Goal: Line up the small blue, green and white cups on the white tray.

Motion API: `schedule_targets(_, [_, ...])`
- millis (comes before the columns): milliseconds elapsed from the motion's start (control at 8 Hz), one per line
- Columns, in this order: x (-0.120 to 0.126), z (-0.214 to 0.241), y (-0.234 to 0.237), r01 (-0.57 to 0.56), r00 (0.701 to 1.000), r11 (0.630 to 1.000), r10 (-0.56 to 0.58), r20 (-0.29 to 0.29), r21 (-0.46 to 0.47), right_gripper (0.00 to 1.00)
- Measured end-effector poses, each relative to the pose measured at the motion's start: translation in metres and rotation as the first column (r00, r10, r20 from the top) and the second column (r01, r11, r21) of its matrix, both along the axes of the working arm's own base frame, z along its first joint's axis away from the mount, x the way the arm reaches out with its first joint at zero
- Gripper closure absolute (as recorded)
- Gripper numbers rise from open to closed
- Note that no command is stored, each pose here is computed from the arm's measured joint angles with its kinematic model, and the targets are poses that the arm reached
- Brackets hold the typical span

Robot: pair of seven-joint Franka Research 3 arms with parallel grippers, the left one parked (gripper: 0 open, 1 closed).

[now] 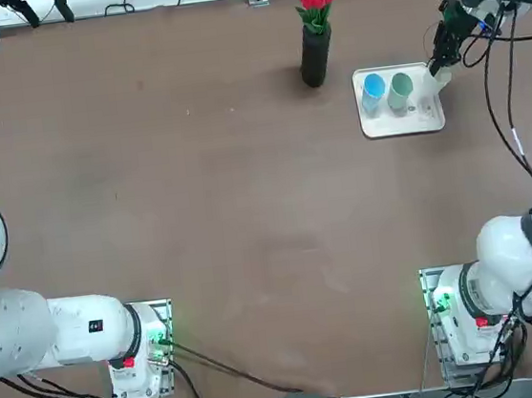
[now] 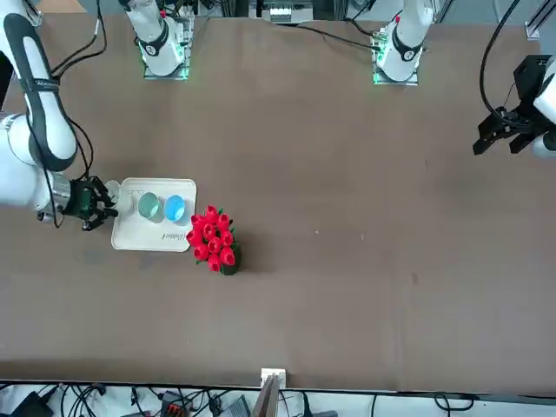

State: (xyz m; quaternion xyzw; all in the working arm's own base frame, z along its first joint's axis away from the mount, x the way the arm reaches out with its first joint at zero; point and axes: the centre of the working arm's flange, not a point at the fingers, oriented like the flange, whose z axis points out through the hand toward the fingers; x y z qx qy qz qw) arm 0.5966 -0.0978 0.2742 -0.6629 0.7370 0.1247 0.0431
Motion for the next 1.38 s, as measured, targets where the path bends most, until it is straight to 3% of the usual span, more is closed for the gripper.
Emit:
schedule_targets(1000, [-0.016,-0.041,0.012,0.02,0.997,1.0,-0.02,0.081,-0.008,0.95])
schedule_targets(1250, [-0.015,-0.041,0.01,0.026,0.996,1.0,-0.025,0.088,-0.01,0.7])
schedule_targets(1375, [-0.015,-0.041,0.009,0.027,0.996,1.0,-0.026,0.089,-0.01,0.68])
